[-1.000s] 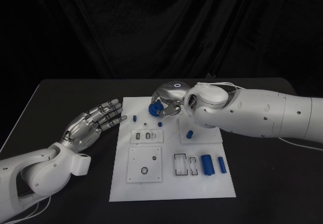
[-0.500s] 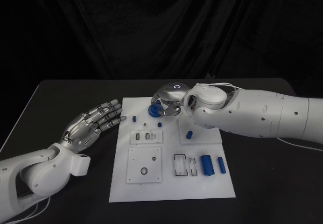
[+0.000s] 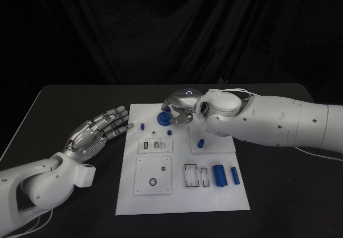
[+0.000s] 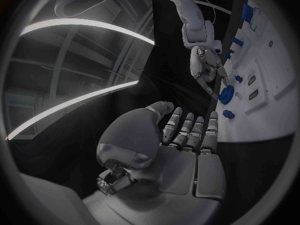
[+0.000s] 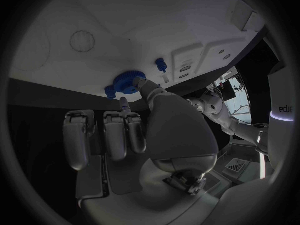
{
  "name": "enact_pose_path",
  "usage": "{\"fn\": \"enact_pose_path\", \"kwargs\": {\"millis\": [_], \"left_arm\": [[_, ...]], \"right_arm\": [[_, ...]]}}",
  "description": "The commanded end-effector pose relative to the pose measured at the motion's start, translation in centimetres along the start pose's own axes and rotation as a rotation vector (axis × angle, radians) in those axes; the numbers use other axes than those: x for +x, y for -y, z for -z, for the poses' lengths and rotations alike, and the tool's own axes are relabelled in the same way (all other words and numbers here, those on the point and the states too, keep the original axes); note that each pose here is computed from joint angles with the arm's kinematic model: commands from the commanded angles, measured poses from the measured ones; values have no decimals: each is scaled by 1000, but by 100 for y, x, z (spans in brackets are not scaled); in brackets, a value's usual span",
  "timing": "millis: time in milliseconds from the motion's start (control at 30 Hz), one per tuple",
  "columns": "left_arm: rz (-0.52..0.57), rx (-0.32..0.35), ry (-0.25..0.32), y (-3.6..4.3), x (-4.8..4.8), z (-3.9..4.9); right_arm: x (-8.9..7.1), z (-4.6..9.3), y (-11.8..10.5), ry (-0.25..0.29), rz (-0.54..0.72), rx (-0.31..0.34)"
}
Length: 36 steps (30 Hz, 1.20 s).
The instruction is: Assemble the parts on the task board
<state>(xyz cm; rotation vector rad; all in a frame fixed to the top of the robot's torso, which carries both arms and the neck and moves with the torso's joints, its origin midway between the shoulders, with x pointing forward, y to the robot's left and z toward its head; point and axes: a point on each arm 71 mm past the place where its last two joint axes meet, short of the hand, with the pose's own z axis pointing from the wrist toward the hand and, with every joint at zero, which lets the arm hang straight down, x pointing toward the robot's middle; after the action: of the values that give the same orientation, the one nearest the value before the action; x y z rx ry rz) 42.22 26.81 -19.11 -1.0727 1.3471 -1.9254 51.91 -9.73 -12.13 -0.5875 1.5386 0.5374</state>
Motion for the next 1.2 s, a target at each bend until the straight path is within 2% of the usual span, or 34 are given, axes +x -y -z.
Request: {"fn": "enact_pose_path", "kwargs": {"millis": [33, 133, 233, 467, 633, 767, 900, 1067, 1200], "left_arm": [[12, 218, -13, 152, 11, 14], [12, 217, -13, 151, 11, 14], [13, 218, -13, 153, 10, 18], [9, 220, -6, 173, -8, 53], [7, 220, -2, 184, -10, 73], [4, 220, 4, 195, -18, 93], [3, 220, 8, 200, -21, 103], [10, 218, 9, 195, -16, 96], [12, 217, 9, 193, -15, 94]], "right_arm": [[29, 17, 33, -16, 6, 21], [38, 37, 57, -15, 4, 23], [29, 70, 84, 10, -1, 18], [-62, 266, 205, 156, -25, -13], [-194, 540, 358, 254, -69, -17], [-317, 853, 545, 308, -139, 1], [-362, 1131, 736, 310, -174, 59], [-324, 1368, 939, 256, -191, 137], [-220, 1517, 1077, 191, -204, 200]]}}
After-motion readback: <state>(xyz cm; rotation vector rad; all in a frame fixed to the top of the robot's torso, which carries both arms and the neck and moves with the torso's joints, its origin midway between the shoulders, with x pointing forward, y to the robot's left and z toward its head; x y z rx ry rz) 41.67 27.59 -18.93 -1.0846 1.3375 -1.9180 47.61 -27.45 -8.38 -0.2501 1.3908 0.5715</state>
